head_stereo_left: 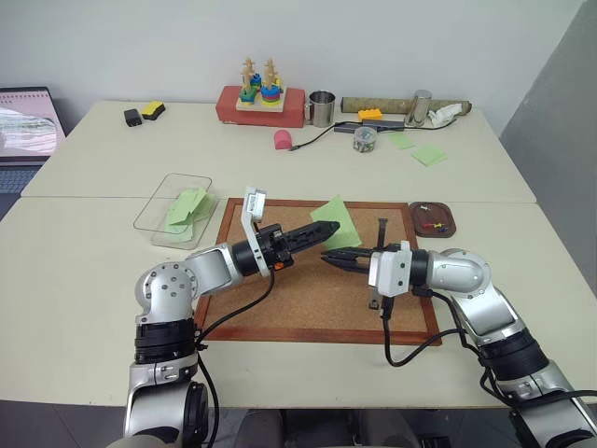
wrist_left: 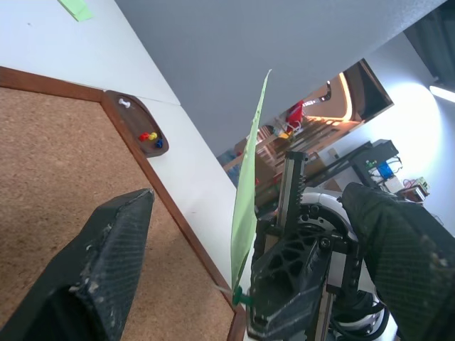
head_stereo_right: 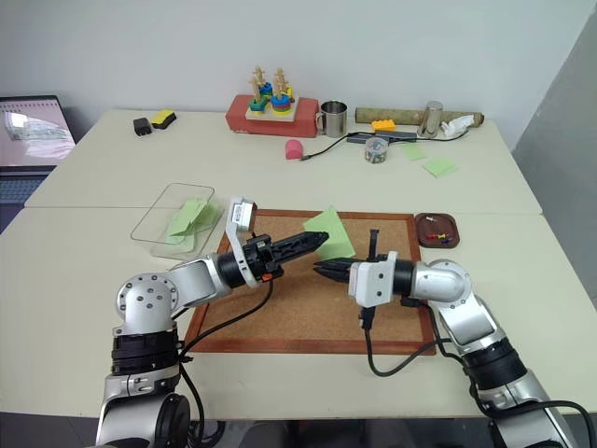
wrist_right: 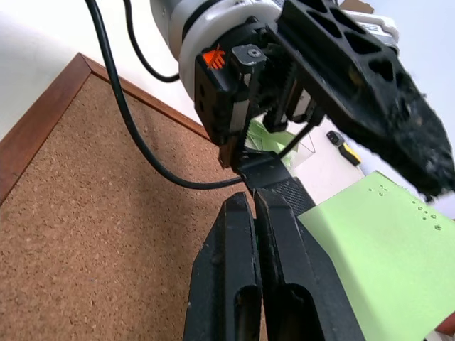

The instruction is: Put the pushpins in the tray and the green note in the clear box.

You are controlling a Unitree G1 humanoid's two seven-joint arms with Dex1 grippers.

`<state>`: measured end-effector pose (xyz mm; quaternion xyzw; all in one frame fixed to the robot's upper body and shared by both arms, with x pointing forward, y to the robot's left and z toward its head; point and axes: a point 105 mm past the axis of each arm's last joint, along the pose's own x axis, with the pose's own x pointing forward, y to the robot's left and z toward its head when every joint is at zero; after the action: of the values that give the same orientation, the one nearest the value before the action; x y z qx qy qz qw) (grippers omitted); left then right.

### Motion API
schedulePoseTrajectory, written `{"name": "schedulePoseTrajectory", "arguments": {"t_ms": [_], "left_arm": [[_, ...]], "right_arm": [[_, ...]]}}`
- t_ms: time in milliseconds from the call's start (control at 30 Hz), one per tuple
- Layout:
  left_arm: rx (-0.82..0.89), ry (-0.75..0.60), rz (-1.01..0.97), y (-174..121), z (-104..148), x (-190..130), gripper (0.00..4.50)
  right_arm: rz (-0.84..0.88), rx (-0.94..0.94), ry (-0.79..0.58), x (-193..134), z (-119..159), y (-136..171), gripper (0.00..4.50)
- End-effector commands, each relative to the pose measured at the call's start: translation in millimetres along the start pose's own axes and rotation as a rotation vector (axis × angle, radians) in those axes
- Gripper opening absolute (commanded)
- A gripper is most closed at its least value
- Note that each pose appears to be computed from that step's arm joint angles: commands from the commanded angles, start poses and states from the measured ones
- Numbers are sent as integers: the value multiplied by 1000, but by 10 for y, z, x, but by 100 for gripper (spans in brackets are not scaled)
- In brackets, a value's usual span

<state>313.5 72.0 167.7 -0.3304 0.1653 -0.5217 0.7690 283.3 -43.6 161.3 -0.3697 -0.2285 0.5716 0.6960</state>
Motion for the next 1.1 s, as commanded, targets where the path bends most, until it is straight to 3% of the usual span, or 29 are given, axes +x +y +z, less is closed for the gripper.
{"name": "schedulePoseTrajectory", "arguments": {"t_ms": [33, 67, 700, 933, 1100], "left_arm": [[32, -12, -41, -80, 13, 8, 360], [33, -13, -44, -85, 14, 10, 327], [34, -18, -68, -110, -11, 38, 7], [58, -3, -43, -66, -39, 16, 7], [153, 33, 108, 206, -79, -12, 7]], "right_arm": [[-21, -55, -50, 35, 173, -99, 0], [-20, -53, -53, 40, 179, -100, 0], [-14, -43, -65, 86, 201, -122, 0], [-23, -52, -55, 68, 199, -146, 0], [-51, -46, -59, 40, 242, -205, 0]]}}
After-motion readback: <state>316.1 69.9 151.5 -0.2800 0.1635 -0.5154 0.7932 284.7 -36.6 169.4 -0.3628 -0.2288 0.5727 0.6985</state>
